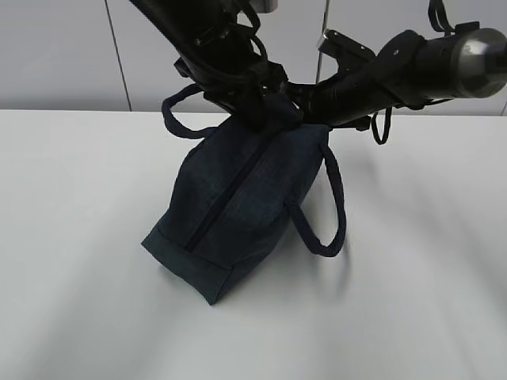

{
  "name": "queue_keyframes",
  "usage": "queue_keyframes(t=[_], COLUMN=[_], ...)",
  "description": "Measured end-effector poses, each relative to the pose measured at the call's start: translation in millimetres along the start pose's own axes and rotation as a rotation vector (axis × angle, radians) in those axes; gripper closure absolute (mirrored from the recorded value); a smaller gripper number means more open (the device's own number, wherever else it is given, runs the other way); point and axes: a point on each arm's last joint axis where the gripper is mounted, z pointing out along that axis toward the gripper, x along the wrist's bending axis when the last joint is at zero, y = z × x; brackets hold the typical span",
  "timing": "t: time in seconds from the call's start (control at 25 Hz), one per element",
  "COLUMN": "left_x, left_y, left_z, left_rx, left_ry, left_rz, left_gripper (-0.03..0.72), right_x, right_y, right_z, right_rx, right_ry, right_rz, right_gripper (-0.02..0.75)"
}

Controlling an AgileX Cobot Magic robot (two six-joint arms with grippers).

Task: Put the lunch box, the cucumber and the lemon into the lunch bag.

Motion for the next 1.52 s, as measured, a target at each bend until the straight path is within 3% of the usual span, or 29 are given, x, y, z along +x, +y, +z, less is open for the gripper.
queue_keyframes(t=[0.96, 1.32, 1.4, 1.52], left_x=[-2.3, -3.2, -3.3, -4.0], left_y=[-0.7, -0.7, -1.0, -1.6], left_z=[-3.8, -4.5, -4.5, -4.5], left_rx=[0.004, 0.004, 0.007, 0.014], left_ry=[-0.013, -0.02, -0.021, -0.028], left_rz=[-0.002, -0.003, -0.003, -0.004], left_gripper=[0.697, 0.697, 0.697, 0.697], right_x=[1.1, 7.6, 8.6, 8.7], right_y=[2.9, 13.3, 14.7, 14.8], right_z=[3.1, -1.4, -2.2, -2.4], right_rx=[0.043, 0.031, 0.032, 0.034], right_ry=[0.041, 0.062, 0.062, 0.061], right_rz=[0.053, -0.014, -0.03, -0.037], right_gripper=[0.738, 0.736, 0.716, 0.616])
